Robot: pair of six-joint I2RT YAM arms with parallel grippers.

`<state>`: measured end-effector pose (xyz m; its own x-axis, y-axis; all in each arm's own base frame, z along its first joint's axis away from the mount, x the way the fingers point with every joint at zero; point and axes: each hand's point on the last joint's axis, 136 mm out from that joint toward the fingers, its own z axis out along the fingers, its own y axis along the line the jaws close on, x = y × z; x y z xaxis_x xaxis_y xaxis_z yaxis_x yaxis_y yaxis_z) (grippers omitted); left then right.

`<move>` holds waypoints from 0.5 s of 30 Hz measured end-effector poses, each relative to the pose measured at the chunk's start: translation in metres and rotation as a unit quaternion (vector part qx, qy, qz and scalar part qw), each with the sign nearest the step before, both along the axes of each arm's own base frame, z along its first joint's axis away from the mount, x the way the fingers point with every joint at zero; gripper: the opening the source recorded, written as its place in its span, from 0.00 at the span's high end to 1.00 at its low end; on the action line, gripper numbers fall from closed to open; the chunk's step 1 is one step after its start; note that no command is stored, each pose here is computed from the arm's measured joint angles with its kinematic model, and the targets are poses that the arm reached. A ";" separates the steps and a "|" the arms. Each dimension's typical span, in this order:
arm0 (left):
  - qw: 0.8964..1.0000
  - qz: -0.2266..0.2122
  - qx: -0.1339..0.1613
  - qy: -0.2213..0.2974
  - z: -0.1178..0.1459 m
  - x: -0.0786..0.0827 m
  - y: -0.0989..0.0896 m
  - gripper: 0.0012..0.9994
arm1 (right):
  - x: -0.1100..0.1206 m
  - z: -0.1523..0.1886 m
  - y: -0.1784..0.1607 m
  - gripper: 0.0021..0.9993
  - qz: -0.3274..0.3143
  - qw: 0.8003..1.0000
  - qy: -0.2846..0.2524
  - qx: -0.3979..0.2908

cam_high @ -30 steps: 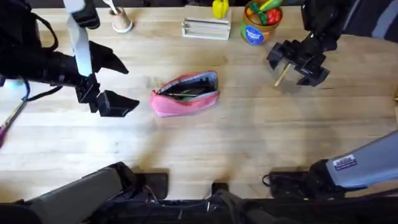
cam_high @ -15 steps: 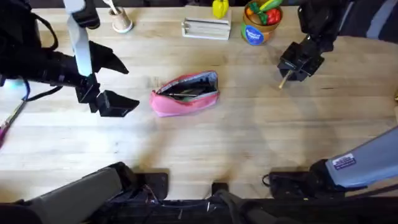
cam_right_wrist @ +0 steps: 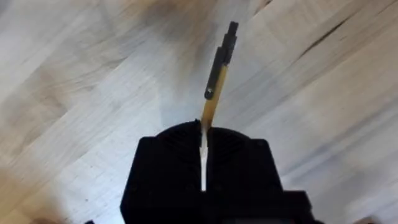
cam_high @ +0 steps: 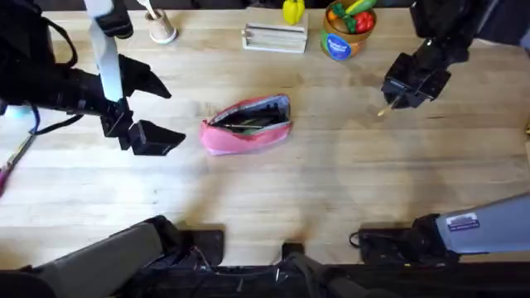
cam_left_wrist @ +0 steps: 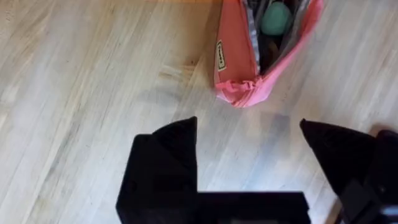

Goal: Unzip the bag, pick up the pens from the table one at a time and place them inside, then zip the bag closed.

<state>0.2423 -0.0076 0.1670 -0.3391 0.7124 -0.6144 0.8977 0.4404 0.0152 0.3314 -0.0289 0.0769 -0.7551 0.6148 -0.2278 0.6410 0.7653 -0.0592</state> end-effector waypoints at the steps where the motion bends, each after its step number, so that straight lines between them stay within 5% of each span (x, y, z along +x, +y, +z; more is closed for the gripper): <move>1: 1.000 0.000 0.000 0.000 0.000 0.000 0.000 0.02 | 0.003 0.011 0.000 0.97 0.009 1.000 -0.015 -0.003; 8: 1.000 0.000 0.000 0.000 0.000 0.000 0.000 0.02 | 0.042 0.136 0.019 0.97 0.101 0.969 -0.226 -0.026; 12: 1.000 0.000 0.000 0.000 0.000 0.000 0.000 0.02 | 0.057 0.205 0.067 0.97 0.220 0.911 -0.348 -0.018; 15: 1.000 0.000 0.000 0.000 0.000 0.000 0.000 0.02 | 0.056 0.240 0.119 0.97 0.334 0.850 -0.407 -0.008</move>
<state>0.2423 -0.0076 0.1670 -0.3391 0.7125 -0.6143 0.8977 0.4404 0.0152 0.3871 0.0900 0.3168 -0.5235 0.1029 -0.8458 -0.1029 0.9778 0.1826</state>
